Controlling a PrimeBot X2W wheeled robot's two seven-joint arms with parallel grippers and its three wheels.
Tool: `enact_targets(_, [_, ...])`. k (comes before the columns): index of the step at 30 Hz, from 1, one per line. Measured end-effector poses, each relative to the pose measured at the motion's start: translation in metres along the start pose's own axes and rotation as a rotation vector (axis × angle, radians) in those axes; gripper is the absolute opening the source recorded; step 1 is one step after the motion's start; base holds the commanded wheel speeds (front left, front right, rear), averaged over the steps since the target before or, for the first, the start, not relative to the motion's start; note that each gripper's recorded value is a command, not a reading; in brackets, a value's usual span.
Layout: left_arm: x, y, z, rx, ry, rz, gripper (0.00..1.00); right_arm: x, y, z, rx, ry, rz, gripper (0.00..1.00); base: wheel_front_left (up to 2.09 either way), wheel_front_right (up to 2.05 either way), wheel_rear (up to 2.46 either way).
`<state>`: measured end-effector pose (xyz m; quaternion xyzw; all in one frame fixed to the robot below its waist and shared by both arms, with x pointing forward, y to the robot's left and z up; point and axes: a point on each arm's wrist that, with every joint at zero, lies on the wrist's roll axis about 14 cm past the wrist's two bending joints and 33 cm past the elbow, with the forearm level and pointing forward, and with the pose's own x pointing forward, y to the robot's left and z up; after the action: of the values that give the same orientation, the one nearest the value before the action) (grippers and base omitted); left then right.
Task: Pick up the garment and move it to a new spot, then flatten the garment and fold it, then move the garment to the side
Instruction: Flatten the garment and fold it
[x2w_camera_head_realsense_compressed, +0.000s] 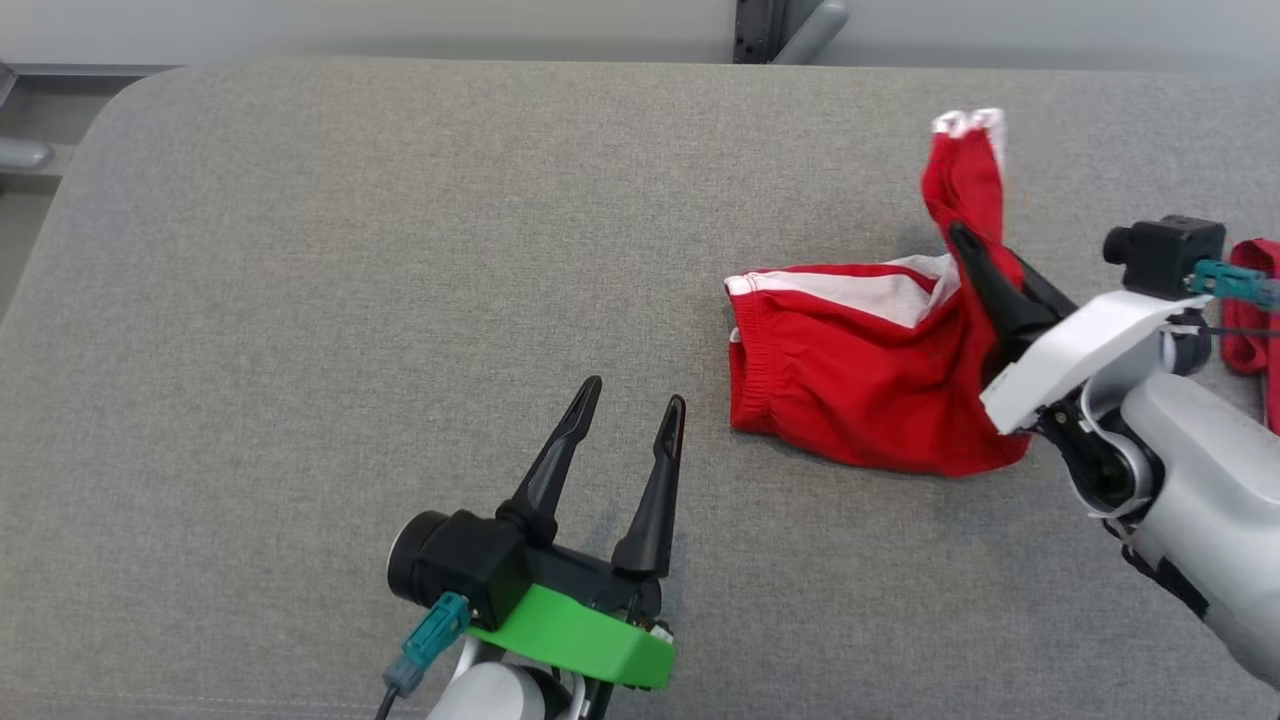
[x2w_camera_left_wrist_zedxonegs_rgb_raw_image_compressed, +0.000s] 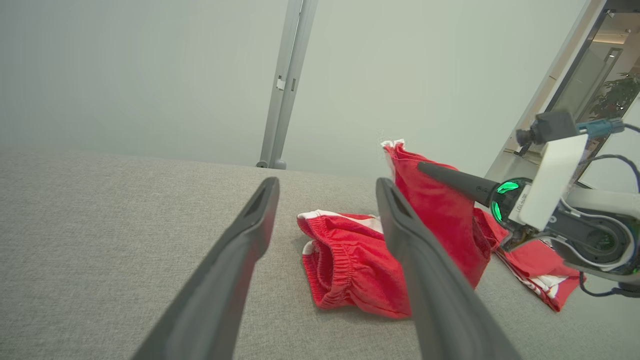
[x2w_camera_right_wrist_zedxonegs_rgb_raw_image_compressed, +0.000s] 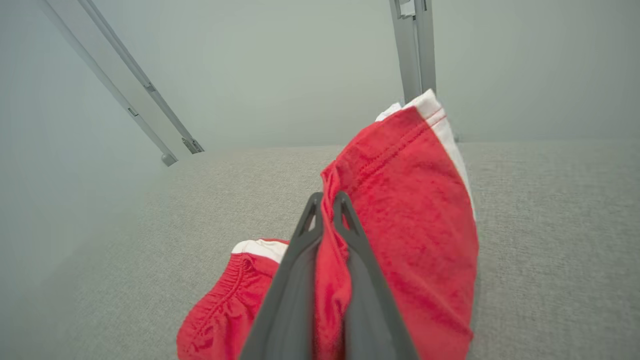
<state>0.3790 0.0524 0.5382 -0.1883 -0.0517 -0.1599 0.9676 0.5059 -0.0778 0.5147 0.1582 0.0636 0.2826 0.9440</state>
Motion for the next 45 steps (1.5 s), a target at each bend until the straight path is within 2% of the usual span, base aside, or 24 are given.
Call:
enact_targets(9, [-0.002, 0.002, 0.001, -0.007, -0.001, 0.01, 1.0, 0.026, 0.066, -0.024, -0.001, 0.05, 0.16, 0.0, 0.0, 0.0, 0.0])
enact_targets(17, [-0.002, 0.007, -0.001, -0.01, 0.005, 0.026, 1.0, 0.03, 0.086, -0.06, -0.014, 0.147, 0.2, 0.0, 0.0, 0.0, 0.0])
enact_targets(18, [-0.001, 0.007, -0.002, -0.01, 0.005, 0.026, 1.0, 0.03, 0.089, -0.064, -0.009, 0.155, 0.205, 0.08, 0.0, 0.0, 0.0])
enact_targets(19, [-0.001, 0.007, -0.002, -0.01, 0.006, 0.027, 1.0, 0.031, 0.093, -0.067, -0.004, 0.161, 0.213, 0.22, 0.0, 0.0, 0.0])
enact_targets(20, [-0.001, 0.008, -0.002, -0.011, 0.007, 0.028, 1.0, 0.03, 0.096, -0.07, 0.001, 0.167, 0.218, 0.44, 0.0, 0.0, 0.0])
enact_targets(21, [-0.001, 0.008, -0.003, -0.011, 0.008, 0.028, 1.0, 0.03, 0.099, -0.071, 0.009, 0.168, 0.22, 0.79, 0.0, 0.0, 0.0])
enact_targets(22, [0.0, 0.007, -0.003, -0.011, 0.009, 0.028, 1.0, 0.03, 0.101, -0.073, 0.017, 0.17, 0.221, 1.0, 0.0, 0.0, 0.0])
enact_targets(30, [0.001, 0.004, -0.008, -0.02, 0.022, 0.019, 1.0, 0.014, 0.122, -0.093, 0.065, 0.197, 0.251, 1.0, 0.0, 0.0, 0.0])
enact_targets(35, [0.001, 0.002, -0.007, -0.022, 0.021, 0.019, 1.0, -0.01, 0.136, -0.105, 0.135, 0.212, 0.267, 1.0, 0.0, 0.0, 0.0])
enact_targets(37, [-0.001, 0.002, -0.009, -0.025, 0.026, 0.022, 1.0, -0.018, 0.133, -0.102, 0.156, 0.191, 0.252, 1.0, 0.0, 0.0, 0.0])
enact_targets(40, [-0.004, 0.004, -0.01, -0.025, 0.03, 0.034, 1.0, -0.029, 0.127, -0.089, 0.118, 0.135, 0.241, 1.0, 0.0, 0.0, 0.0])
enact_targets(45, [-0.01, 0.007, -0.009, -0.025, 0.029, 0.054, 1.0, -0.055, 0.101, -0.071, 0.071, 0.036, 0.132, 1.0, 0.0, 0.0, 0.0])
